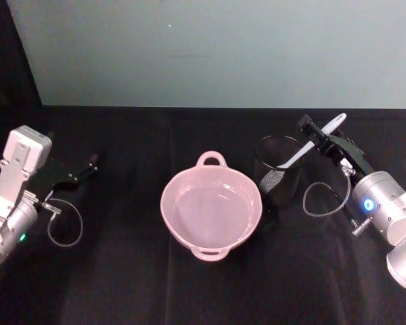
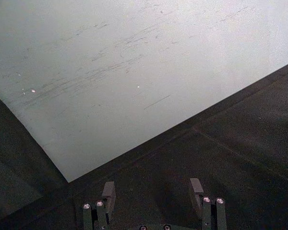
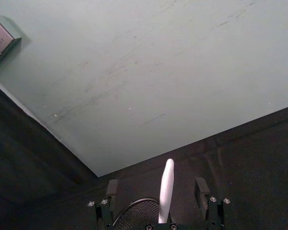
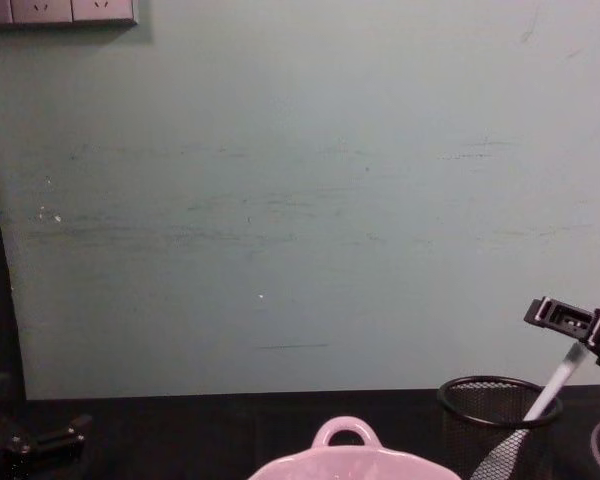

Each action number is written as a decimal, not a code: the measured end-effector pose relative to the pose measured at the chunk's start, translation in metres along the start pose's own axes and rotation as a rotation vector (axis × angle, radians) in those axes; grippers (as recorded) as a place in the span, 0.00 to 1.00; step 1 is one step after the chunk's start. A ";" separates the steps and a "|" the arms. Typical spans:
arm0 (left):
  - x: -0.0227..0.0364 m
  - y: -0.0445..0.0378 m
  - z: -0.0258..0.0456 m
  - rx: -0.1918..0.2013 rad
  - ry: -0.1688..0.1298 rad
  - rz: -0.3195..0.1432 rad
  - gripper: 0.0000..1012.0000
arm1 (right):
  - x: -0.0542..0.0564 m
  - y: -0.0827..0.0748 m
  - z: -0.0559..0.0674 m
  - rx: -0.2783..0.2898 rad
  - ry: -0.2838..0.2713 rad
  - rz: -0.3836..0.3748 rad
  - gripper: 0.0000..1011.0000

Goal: Use the one hand to pick up the spoon and stir the clear water in the bowl.

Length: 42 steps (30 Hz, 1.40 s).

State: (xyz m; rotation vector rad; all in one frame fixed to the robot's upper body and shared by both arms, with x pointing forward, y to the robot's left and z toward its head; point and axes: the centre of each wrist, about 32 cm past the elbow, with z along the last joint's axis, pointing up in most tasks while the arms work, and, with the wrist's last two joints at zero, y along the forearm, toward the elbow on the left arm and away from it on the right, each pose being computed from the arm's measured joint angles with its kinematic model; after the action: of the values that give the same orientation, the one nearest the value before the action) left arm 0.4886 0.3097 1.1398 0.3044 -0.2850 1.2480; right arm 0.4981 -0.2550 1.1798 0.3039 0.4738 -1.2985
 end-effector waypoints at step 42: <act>0.0000 0.0000 0.0000 0.000 0.000 0.000 1.00 | 0.000 0.000 0.000 0.000 -0.004 0.000 0.12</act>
State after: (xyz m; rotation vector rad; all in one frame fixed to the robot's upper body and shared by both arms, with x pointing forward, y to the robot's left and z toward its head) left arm 0.4886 0.3097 1.1398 0.3044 -0.2850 1.2480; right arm 0.4982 -0.2549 1.1799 0.3011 0.4706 -1.2993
